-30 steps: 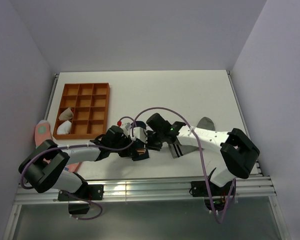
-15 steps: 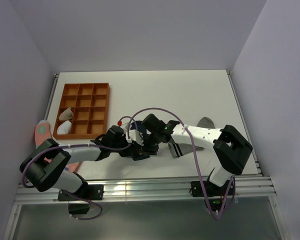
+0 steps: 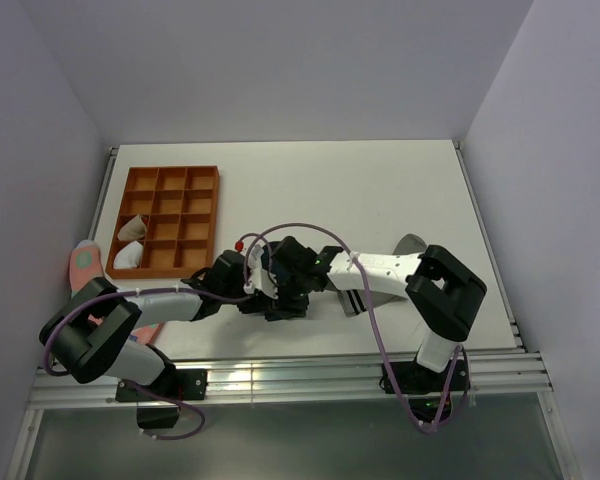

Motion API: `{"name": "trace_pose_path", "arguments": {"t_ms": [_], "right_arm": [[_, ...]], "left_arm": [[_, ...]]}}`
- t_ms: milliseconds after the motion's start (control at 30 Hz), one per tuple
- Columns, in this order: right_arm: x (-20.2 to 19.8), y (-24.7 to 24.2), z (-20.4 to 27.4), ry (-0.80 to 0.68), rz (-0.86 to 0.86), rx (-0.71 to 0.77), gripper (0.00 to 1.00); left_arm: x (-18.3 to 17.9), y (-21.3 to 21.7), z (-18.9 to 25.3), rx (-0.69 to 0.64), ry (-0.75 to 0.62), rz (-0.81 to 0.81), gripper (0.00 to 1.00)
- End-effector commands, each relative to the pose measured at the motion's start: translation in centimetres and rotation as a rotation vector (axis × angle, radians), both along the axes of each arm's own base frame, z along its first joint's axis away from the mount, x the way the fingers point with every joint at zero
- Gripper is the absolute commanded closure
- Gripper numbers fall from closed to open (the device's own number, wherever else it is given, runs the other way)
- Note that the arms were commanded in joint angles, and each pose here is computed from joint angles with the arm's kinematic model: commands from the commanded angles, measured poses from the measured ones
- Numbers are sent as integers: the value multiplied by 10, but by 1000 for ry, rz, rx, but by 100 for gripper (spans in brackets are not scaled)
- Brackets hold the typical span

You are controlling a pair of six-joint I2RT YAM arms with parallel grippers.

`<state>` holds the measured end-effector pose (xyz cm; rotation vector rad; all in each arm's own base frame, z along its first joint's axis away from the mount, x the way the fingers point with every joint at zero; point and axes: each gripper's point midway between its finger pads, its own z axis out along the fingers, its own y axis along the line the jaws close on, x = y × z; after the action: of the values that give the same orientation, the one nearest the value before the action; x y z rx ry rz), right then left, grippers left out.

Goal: Roll the socks
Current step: Roll the sock at the center of the board.

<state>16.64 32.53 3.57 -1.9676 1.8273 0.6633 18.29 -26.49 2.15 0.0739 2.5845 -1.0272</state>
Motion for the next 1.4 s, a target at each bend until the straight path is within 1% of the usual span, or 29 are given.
{"name": "trace_pose_path", "arguments": {"t_ms": [0, 33, 67, 100, 133, 167, 367, 533, 600, 800, 833, 1000, 1167, 1267, 1367], "right_arm": [[15, 24, 14, -45, -32, 57, 49], [17, 26, 14, -50, -37, 63, 49], [18, 25, 11, -49, -48, 55, 51], [20, 25, 10, -49, -61, 54, 54], [20, 25, 7, -47, -68, 54, 59], [20, 25, 6, -46, -74, 50, 61], [23, 18, -11, 5, -129, 0, 68], [33, 15, -16, 96, -190, -14, 75], [41, 14, -10, 152, -220, 4, 76], [46, 10, -11, 291, -259, -12, 76], [46, 9, -14, 309, -265, -18, 76], [50, 7, -16, 398, -297, -33, 76], [57, 5, -22, 440, -335, -54, 77], [58, 4, -25, 438, -344, -60, 77], [63, 6, -20, 403, -349, -41, 77]], "left_arm": [[5, 4, 1, 36, -13, -7, 100], [5, 5, 1, 36, -14, -8, 100], [6, 6, 2, 36, -16, -3, 100], [6, 6, 2, 36, -16, -3, 100], [7, 8, 2, 35, -16, 2, 100], [7, 8, 1, 35, -14, 1, 100], [8, 9, 3, 18, -22, 6, 100], [12, 11, 8, 4, -41, 27, 93], [16, 11, 12, -7, -62, 47, 87], [27, 17, 22, -2, -125, 105, 77], [28, 18, 25, -5, -133, 118, 73], [31, 22, 28, -19, -164, 153, 65], [35, 24, 38, -40, -205, 174, 63], [34, 26, 32, -18, -190, 177, 64], [36, 27, 27, -1, -177, 185, 65]]}}
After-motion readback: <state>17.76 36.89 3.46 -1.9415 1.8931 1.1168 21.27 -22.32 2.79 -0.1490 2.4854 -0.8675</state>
